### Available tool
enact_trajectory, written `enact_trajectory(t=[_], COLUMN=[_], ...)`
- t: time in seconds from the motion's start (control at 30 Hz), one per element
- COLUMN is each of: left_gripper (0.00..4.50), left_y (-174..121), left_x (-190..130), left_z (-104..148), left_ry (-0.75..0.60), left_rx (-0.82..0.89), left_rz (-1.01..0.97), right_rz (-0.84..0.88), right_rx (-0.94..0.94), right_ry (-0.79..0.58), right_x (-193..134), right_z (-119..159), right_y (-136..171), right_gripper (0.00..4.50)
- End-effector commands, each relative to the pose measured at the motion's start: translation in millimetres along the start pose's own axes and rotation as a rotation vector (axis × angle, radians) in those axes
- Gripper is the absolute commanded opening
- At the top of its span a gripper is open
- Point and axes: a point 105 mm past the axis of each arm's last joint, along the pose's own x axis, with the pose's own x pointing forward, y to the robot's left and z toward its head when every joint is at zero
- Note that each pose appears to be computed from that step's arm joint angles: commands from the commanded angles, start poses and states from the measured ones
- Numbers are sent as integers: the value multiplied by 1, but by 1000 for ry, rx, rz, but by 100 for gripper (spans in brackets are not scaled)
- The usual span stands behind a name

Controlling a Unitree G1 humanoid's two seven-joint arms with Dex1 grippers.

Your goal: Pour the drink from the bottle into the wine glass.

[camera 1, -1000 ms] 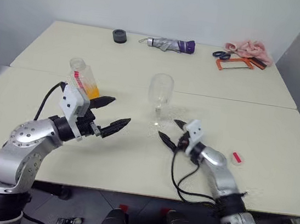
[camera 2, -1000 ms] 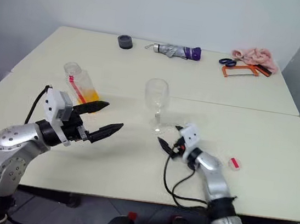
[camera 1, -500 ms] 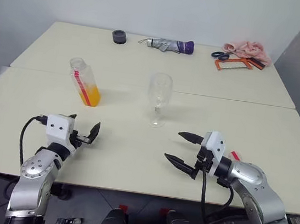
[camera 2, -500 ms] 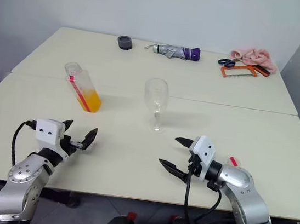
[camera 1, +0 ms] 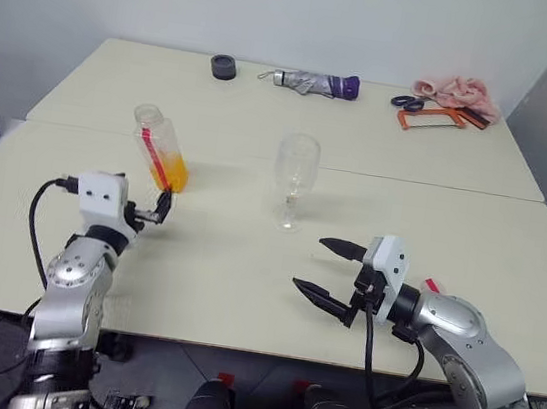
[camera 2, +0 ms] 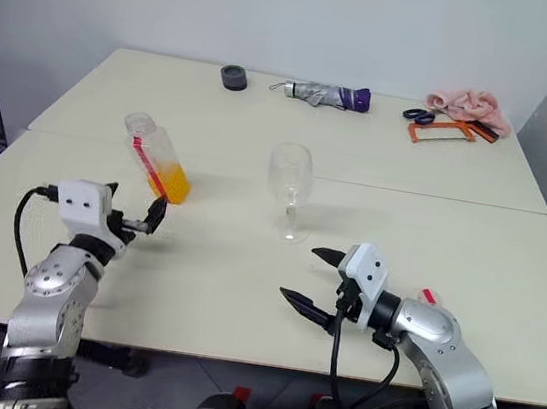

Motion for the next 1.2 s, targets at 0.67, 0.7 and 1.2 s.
enact_trajectory(t=[0.67, 0.7, 1.2], left_gripper=[450, 450, 257], left_y=[15, 15, 16], left_x=[48, 50, 67], left_z=[32, 33, 33], left_ry=[-67, -68, -67], left_rx=[25, 22, -6], left_rz=[-13, -19, -54], right_rz=[-31, -31, -34], right_rx=[-97, -100, -116], right_ry=[-88, -89, -154], right_x=[1, 1, 4], right_z=[34, 35, 49], right_y=[-4, -4, -5], right_gripper=[447, 447, 450])
